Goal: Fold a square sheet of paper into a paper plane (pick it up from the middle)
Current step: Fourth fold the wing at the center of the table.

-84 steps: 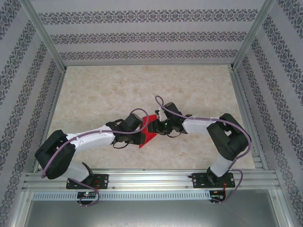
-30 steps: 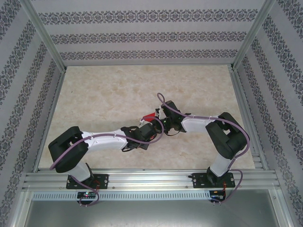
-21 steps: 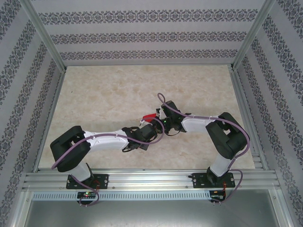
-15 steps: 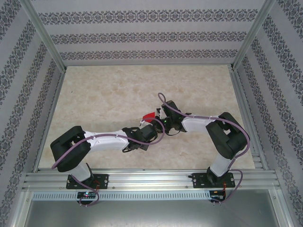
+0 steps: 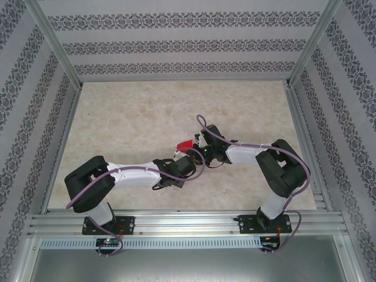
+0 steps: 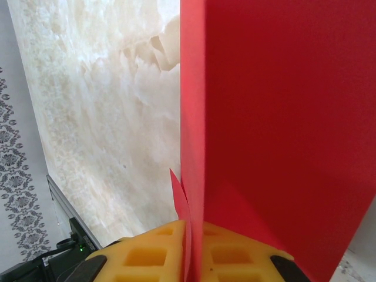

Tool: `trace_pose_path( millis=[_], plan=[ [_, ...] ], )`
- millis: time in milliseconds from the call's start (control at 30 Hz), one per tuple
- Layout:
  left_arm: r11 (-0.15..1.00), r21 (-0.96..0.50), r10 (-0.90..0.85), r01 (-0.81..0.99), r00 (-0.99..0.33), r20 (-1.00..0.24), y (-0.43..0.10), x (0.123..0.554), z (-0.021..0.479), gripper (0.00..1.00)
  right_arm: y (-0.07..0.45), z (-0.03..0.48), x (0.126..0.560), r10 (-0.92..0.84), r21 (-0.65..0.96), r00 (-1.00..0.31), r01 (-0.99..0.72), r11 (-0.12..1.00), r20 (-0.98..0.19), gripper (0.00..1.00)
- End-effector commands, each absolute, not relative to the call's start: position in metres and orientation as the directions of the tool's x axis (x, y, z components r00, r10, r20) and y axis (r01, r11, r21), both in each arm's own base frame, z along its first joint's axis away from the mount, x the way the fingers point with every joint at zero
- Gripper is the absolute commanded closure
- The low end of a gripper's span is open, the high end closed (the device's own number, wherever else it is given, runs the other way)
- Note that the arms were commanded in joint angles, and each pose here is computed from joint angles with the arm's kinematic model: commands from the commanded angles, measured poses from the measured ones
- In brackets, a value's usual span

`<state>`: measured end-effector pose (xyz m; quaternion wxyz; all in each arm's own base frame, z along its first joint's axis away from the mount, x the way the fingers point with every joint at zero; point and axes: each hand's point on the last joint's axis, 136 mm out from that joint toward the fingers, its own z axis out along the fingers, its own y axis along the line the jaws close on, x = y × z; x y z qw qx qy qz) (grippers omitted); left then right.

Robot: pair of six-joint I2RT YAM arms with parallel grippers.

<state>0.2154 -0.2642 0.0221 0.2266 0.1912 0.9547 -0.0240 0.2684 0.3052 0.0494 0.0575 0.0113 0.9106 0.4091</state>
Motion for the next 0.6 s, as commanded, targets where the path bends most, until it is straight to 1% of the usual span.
trace_pose_path(
  millis=[0, 67, 200, 333, 400, 500, 567],
  plan=[
    [0.929, 0.071, 0.356, 0.364, -0.820, -0.448, -0.261, 0.215, 0.017, 0.81, 0.302, 0.056, 0.272, 0.087, 0.748, -0.990, -0.023, 0.663, -0.108, 0.88],
    [0.929, 0.075, 0.357, 0.363, -0.820, -0.447, -0.260, 0.214, 0.016, 0.82, 0.302, 0.055, 0.272, 0.085, 0.743, -0.991, -0.022, 0.669, -0.106, 0.87],
    [0.930, 0.072, 0.353, 0.361, -0.819, -0.452, -0.261, 0.215, 0.017, 0.87, 0.301, 0.055, 0.272, 0.084, 0.740, -0.991, -0.023, 0.672, -0.107, 0.87],
    [0.932, 0.065, 0.346, 0.358, -0.819, -0.457, -0.260, 0.215, 0.017, 0.92, 0.298, 0.055, 0.273, 0.086, 0.734, -0.990, -0.024, 0.678, -0.111, 0.84],
    [0.933, 0.049, 0.339, 0.357, -0.824, -0.454, -0.262, 0.213, 0.016, 0.93, 0.296, 0.057, 0.273, 0.089, 0.734, -0.990, -0.023, 0.679, -0.114, 0.80],
    [0.936, 0.010, 0.318, 0.352, -0.833, -0.454, -0.264, 0.210, 0.015, 0.95, 0.290, 0.065, 0.273, 0.100, 0.729, -0.985, -0.034, 0.684, -0.140, 0.71],
    [0.936, -0.042, 0.294, 0.350, -0.840, -0.457, -0.267, 0.209, 0.016, 0.96, 0.283, 0.073, 0.275, 0.116, 0.727, -0.980, -0.039, 0.685, -0.162, 0.70]
  ],
)
